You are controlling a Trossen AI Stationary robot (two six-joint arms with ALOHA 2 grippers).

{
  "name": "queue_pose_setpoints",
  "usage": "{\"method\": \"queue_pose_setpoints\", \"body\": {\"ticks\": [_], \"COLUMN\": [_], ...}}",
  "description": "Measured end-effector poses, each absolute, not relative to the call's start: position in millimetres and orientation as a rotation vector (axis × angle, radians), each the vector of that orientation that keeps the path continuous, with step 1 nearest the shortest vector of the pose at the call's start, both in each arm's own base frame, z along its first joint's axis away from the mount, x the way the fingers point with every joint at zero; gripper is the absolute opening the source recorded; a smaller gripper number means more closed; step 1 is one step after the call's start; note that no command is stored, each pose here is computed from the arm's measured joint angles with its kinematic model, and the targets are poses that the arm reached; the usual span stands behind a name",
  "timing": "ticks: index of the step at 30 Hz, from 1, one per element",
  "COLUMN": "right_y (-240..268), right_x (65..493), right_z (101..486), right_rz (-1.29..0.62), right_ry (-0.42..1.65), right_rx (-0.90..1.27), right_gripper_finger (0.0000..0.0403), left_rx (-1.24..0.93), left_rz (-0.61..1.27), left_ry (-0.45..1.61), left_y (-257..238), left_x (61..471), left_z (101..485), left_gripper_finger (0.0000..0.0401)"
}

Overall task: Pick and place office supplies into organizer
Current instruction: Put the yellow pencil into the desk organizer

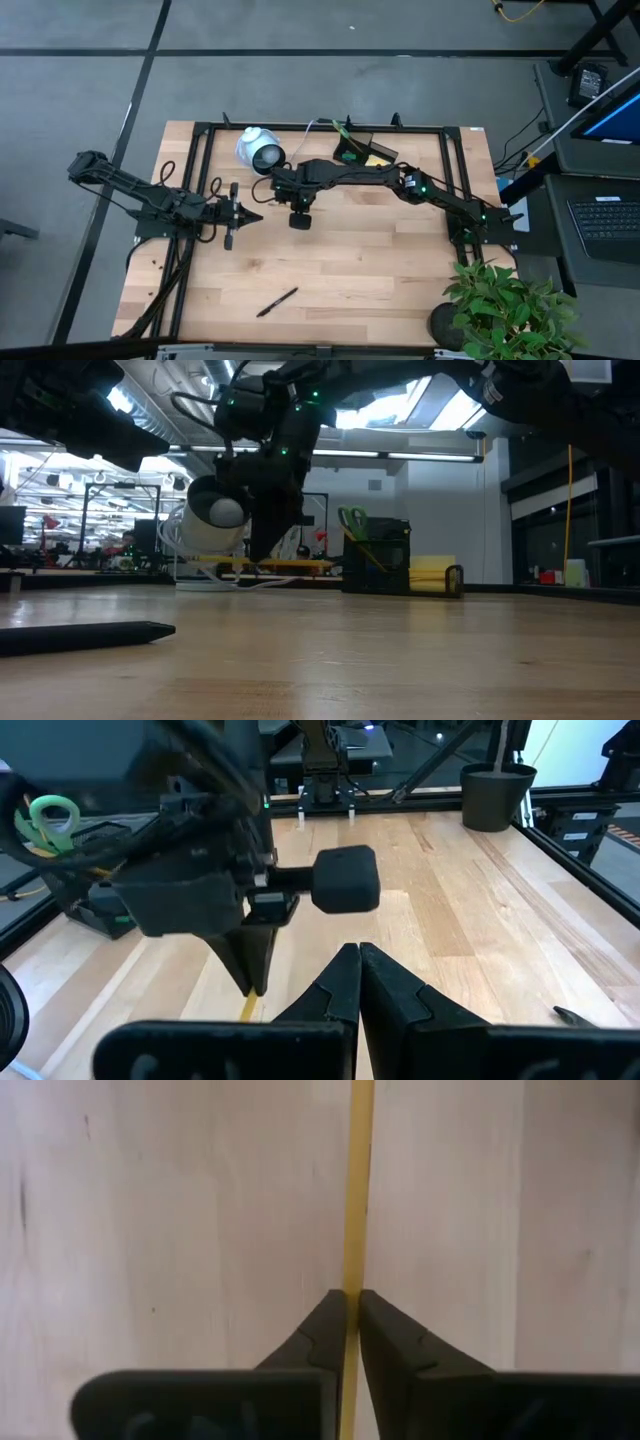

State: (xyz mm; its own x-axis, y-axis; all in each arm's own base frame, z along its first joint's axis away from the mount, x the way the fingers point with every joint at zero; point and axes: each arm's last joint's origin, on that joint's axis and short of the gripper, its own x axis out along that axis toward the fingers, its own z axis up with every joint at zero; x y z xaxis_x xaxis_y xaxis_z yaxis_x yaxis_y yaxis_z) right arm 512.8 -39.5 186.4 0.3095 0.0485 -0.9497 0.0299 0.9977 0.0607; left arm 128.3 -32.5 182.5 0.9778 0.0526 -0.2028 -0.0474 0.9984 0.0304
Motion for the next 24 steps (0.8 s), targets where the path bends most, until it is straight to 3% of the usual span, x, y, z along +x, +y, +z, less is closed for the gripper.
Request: {"method": "queue_pose_setpoints", "body": {"ticks": [10,24], "right_y": [-39.3,-41.1], "right_x": [507.7,491.8], "right_z": [204.1,257.7], "right_rz": [0.009,-0.061], "right_ry": [1.241,1.149], "right_rx": [0.072,0.015], "right_gripper_finger": [0.0024,0.0027], "left_rx": [0.027,0.029], "left_rz": [0.05,0.05], "left_ry": [0.205,0.205], "left_y": [-32.5,-32.4], "left_x": [128.3,128.3], "left_z": [182.6,182.6], "left_gripper_finger": [0.0002,0.0002]}}
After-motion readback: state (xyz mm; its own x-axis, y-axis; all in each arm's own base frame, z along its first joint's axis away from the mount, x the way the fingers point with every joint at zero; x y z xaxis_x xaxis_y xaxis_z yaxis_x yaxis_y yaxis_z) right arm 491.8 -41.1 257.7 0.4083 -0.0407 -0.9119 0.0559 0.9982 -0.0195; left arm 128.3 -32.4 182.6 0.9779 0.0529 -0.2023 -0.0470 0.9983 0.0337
